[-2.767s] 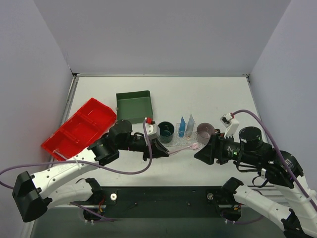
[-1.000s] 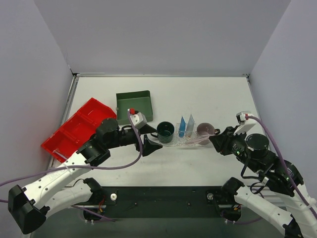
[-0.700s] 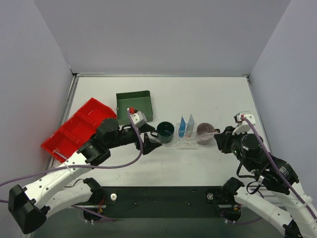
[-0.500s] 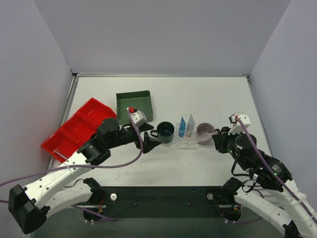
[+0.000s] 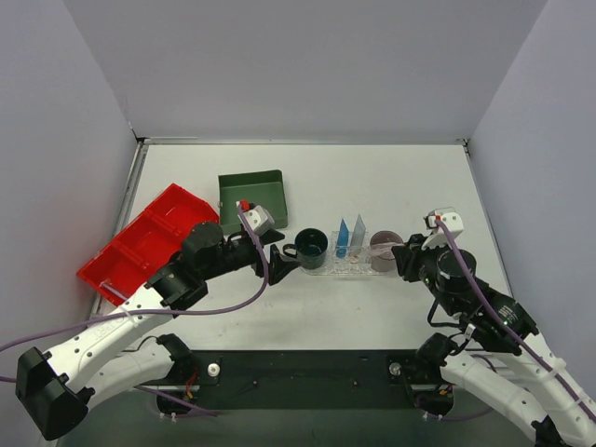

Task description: Prepare toiletry sets of a toothbrush and toothpaste on the tray

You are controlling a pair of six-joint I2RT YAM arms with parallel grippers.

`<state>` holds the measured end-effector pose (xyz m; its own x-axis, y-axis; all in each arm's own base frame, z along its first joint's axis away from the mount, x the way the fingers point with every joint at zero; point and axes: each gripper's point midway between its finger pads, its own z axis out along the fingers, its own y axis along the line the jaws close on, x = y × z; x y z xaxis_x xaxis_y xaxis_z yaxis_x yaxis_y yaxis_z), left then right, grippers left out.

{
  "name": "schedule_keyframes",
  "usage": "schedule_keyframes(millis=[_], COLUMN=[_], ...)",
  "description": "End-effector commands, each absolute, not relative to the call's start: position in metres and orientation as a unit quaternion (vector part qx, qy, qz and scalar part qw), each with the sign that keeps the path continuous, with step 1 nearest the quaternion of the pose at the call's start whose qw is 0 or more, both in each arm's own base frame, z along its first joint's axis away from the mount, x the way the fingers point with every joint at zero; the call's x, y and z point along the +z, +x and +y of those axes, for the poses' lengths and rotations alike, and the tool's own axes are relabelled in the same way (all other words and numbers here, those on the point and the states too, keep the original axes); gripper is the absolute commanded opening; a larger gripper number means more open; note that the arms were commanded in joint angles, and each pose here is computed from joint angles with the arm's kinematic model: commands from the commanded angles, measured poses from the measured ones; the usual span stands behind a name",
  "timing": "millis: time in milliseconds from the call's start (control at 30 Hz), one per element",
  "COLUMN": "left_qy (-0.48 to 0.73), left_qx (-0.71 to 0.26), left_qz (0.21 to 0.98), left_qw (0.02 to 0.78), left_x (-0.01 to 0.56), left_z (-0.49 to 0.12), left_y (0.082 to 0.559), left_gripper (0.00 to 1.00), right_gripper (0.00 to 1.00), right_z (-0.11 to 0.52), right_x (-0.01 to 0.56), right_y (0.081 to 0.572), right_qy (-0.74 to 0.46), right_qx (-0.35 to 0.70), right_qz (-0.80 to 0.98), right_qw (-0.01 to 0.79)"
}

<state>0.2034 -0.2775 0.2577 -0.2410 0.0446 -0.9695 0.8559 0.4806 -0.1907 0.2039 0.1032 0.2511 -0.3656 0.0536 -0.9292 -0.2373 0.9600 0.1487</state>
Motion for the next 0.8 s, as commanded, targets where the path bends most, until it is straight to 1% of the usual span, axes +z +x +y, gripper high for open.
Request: schedule_keyframes(millis=[0,767], left_qy=[0.327,0.329], left_qx=[-0.385,-0.383], left_qz=[0.669,0.671], left_qw=[0.545,0.543], left_x=[0.272,0.268], left_z=[-0.274,-0.275], left_y=[0.207,0.208], left_gripper=[0.92,0.92], right_gripper=[0.00,0.00], right_z=[0.109,0.121], right_x=[0.251,0.214], right_y=[0.215,0.228], right_qy=[-0.057,-0.069], right_qx=[0.128,0.120], right_qz=[0.808,0.817], right_qw=[0.572,0.560])
